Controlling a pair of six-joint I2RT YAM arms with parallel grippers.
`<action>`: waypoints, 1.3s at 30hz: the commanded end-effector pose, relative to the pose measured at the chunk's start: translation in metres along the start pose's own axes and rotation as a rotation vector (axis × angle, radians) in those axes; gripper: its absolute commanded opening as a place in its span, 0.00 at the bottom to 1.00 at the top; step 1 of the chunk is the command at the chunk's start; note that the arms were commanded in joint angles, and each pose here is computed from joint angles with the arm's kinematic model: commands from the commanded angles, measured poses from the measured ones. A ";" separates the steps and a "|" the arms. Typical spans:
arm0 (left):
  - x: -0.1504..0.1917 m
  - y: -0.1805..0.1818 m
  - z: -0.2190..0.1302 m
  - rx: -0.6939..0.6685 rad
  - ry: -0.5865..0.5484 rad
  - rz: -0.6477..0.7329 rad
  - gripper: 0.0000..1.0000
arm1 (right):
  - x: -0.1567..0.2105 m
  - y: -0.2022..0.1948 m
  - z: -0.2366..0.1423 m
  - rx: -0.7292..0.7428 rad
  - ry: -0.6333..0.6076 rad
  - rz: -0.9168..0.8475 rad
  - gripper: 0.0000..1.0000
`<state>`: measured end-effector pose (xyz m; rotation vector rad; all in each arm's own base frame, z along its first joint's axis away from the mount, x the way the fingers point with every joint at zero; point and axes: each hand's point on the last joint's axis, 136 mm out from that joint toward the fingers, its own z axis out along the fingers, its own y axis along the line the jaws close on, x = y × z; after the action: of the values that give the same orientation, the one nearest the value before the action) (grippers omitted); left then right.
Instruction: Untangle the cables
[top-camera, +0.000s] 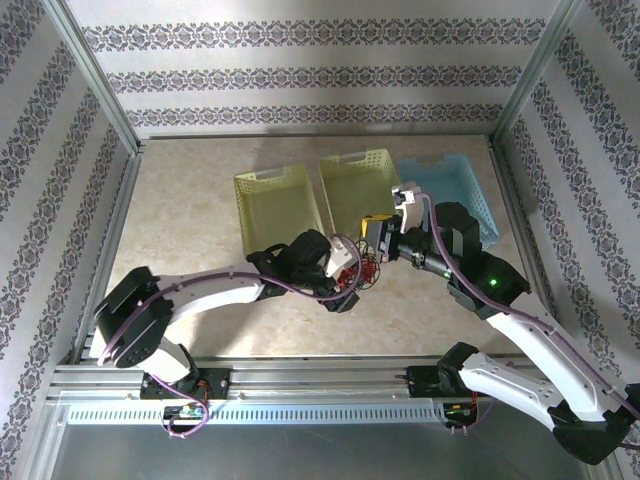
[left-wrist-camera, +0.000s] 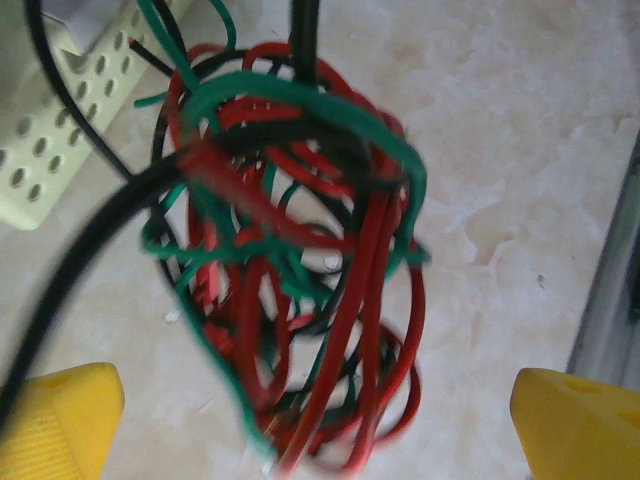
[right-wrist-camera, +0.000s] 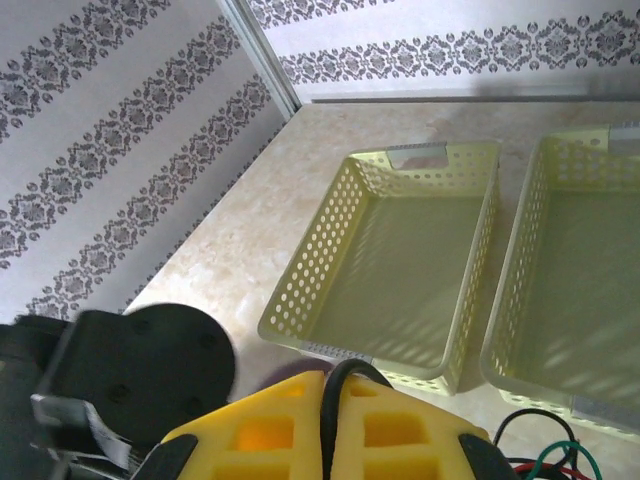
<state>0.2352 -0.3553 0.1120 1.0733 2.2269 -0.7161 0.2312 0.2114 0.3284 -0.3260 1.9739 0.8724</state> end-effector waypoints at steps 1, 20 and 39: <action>-0.027 -0.006 0.011 0.014 -0.092 0.048 0.99 | -0.018 0.006 -0.001 -0.031 -0.091 0.065 0.00; 0.014 -0.011 -0.010 0.042 -0.067 0.042 0.00 | -0.082 -0.080 -0.071 0.433 -0.422 0.086 0.00; 0.081 0.024 -0.006 -0.110 0.035 -0.006 0.00 | -0.243 -0.089 -0.142 0.447 -0.695 -0.024 0.00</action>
<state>0.2401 -0.3375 0.1266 0.9470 2.0113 -0.7070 0.3333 0.0411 0.4204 0.2508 1.8174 0.4850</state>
